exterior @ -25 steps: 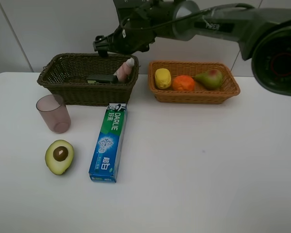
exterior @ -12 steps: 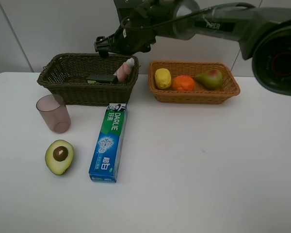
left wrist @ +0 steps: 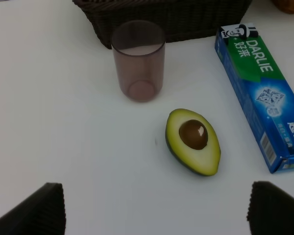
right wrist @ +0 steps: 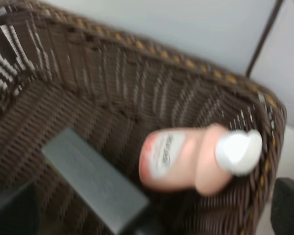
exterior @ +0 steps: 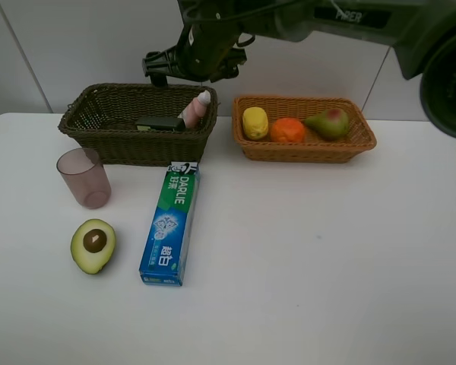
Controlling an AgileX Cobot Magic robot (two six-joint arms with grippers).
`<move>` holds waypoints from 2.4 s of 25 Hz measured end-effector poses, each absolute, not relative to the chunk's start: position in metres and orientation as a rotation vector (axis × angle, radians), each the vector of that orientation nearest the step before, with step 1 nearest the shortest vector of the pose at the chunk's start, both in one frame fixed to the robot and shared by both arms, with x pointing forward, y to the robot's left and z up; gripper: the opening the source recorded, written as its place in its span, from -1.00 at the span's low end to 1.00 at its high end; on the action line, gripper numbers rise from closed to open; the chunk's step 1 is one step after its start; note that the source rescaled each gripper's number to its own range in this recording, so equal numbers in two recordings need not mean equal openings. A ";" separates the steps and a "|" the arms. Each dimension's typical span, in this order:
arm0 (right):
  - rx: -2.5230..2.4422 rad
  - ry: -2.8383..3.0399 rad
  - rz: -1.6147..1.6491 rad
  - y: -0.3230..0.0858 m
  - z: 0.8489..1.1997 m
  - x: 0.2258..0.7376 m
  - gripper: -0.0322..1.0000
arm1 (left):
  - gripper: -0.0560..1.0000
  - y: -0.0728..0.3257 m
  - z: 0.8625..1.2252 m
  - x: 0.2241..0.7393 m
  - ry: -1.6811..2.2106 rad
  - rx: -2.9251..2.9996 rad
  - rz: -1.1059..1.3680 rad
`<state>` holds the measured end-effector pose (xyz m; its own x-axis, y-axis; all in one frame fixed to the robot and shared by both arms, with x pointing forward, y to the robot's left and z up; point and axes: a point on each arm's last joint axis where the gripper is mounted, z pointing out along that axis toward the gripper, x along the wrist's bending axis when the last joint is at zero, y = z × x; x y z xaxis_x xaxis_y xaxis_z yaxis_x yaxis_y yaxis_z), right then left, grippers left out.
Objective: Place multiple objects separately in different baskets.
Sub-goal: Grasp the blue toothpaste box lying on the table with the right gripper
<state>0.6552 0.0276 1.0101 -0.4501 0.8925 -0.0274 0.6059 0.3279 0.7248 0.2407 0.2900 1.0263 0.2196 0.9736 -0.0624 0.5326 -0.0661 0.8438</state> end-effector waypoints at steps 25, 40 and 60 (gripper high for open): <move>1.531 2.174 0.492 0.056 1.017 0.578 1.00 | 0.96 0.290 1.026 0.241 1.417 1.711 0.710; 1.741 2.363 0.369 0.057 0.956 0.550 1.00 | 0.96 0.290 1.026 0.241 1.417 1.711 0.710; 1.928 2.415 0.400 0.063 0.902 0.538 1.00 | 0.96 0.290 1.026 0.241 1.417 1.711 0.710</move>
